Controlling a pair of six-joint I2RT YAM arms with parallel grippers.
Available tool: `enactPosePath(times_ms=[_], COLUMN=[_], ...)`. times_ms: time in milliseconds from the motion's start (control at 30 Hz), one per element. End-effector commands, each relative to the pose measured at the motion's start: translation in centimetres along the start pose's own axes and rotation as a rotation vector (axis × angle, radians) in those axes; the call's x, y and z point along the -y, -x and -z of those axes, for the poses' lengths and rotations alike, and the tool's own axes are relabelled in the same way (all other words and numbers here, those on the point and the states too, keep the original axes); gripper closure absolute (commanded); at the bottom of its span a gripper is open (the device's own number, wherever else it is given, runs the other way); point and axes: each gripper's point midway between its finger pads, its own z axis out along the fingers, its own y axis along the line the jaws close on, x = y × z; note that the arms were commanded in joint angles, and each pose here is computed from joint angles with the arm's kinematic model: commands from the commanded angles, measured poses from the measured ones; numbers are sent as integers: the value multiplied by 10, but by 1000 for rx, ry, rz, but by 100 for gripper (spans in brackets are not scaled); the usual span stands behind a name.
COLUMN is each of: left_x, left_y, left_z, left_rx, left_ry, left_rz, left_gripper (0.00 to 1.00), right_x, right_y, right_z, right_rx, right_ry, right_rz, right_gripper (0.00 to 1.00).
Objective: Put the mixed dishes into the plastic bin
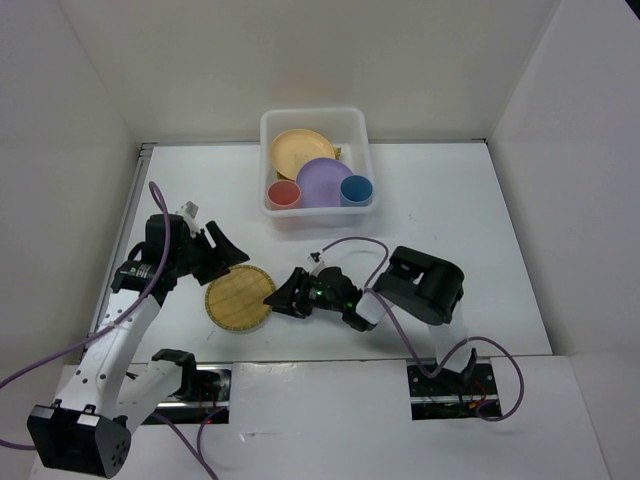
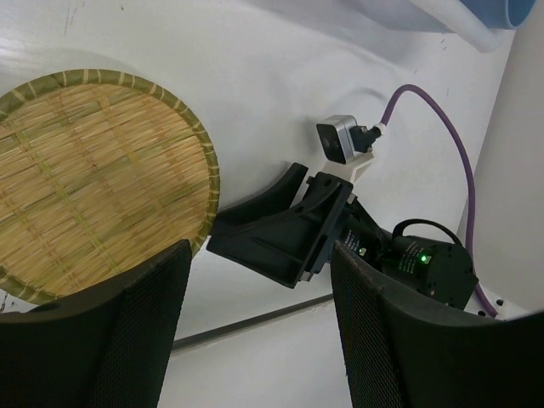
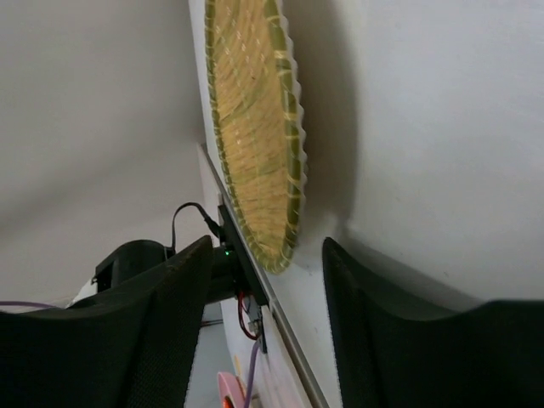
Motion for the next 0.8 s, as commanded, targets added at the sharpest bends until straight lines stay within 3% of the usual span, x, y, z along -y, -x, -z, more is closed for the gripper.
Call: enactPosePath(times_ms=[0,133,400,567,667,700,767], left_x=[13,13,13,11,15,17,22], left_y=[9,9,9,7,8,10,15], left_z=[9,9,9,9,13,16,23], left_rx=[27,27,27,21,29,32,55], left_ry=[-40,-40,-40,-35,-42,-44,-54], left_rz=[-28,-28,-28,-34,-38,-39,-42], left_gripper=[26,26,26,26,26,26,26], right_x=[-35,-18,-1,-4,-8,-32,-27], right_y=[8,6,-1,-1,0,4,2], right_z=[-15,-27,-40,-42,-35,-29,-20], right_rx=[50,55,57,69,77,81,66], right_ry=[131,103,101,96,68,94,-9], right_rz=[23,-16,-100,-99,-61,-42,21], right_gripper=[44,56,70,94,100,100,100])
